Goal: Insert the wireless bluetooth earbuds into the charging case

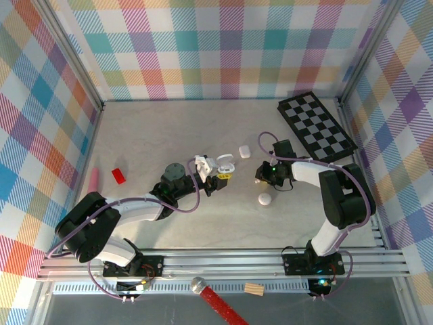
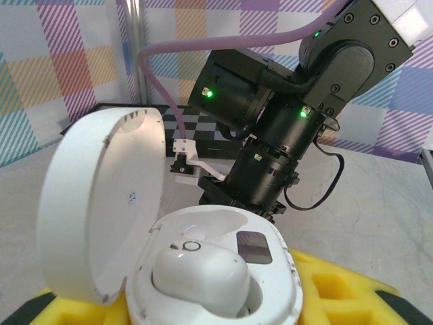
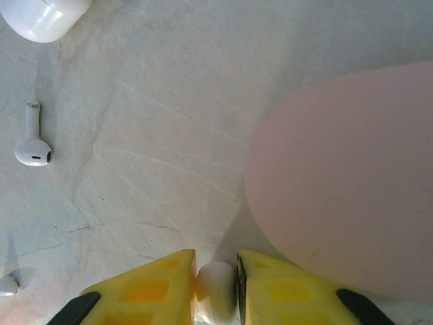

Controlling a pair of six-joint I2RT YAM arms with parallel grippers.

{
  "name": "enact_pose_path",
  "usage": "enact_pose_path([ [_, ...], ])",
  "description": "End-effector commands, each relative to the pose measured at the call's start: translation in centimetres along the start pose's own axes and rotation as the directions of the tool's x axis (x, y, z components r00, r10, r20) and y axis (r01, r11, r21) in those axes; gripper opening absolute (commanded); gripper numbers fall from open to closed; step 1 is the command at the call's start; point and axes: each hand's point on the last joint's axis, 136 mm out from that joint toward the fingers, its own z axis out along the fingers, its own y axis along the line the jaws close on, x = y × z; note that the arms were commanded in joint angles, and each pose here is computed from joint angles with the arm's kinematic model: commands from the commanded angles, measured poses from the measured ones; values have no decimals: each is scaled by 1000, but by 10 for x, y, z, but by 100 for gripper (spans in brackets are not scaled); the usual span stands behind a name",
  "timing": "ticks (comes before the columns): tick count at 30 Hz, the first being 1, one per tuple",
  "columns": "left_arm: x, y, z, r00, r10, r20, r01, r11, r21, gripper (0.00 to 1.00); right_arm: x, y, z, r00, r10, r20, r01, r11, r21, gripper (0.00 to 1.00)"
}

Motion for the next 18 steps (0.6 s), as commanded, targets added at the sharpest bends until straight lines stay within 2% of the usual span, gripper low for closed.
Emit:
enact_pose_path([
  [1,-15,2,2,999,13,48,-14,1000,8,33,12,-5,-4,999,-8,-40,8,1000,20,20],
  [11,-8,7,3,999,-8,46,8,1000,-2,33,7,-2,-19,999,-34,18,34,999,38,18],
  [18,2,8,8,999,-24,28,24,1000,14,33,4,23,-51,978,-177,111,170,983,73,18],
])
